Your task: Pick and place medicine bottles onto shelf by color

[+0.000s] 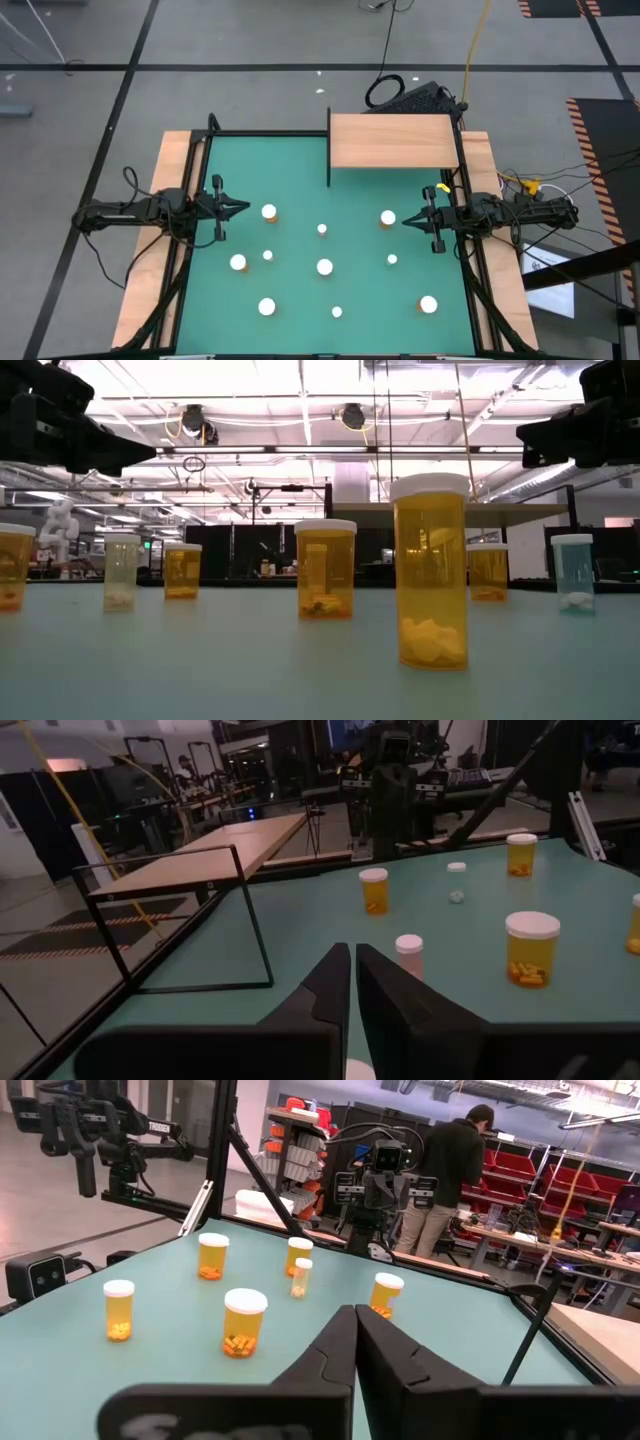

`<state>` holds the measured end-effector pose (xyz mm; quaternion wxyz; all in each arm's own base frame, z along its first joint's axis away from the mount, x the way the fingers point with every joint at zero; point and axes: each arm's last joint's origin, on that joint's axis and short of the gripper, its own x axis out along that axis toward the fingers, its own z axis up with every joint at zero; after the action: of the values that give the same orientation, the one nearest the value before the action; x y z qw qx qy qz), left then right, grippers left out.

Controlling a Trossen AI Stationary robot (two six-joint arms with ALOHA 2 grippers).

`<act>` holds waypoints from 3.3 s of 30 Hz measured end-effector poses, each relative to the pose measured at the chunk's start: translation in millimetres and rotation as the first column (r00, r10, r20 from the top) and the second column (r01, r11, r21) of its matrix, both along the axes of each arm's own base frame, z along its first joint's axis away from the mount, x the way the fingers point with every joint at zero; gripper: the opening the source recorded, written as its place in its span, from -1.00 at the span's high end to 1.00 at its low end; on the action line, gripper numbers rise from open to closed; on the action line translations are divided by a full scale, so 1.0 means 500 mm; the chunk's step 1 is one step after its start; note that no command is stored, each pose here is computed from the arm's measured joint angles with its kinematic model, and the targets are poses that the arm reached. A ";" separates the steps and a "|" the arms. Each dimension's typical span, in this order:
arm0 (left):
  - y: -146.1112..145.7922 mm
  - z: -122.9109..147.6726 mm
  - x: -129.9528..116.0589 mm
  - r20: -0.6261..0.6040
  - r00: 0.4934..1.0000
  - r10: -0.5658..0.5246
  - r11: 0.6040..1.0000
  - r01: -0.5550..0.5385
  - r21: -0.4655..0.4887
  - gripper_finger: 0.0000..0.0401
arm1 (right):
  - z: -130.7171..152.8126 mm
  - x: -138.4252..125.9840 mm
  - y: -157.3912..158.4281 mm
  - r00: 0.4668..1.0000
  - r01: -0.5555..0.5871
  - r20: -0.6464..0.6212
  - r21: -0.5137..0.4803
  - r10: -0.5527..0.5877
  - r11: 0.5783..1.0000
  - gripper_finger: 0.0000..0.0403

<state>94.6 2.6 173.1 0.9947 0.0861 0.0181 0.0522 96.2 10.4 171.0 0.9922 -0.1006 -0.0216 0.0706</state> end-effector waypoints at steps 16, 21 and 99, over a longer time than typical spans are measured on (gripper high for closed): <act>0.000 0.000 0.000 0.000 1.000 0.000 1.000 0.000 0.000 0.87 | 0.000 0.000 0.000 1.000 0.000 0.000 0.000 0.000 1.000 1.00; 0.000 0.000 0.000 0.000 1.000 0.000 1.000 0.000 0.000 0.87 | 0.000 0.000 0.000 1.000 0.000 0.000 0.000 0.000 1.000 1.00; -0.008 0.466 0.044 -0.199 0.978 -0.069 0.990 0.043 -0.134 0.87 | 0.004 0.000 0.000 1.000 -0.008 -0.022 0.301 0.016 0.953 1.00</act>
<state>116.6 -1.5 406.3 0.9923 0.0271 0.1204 0.0138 96.1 10.4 173.0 0.9957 0.0528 -0.0208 0.0736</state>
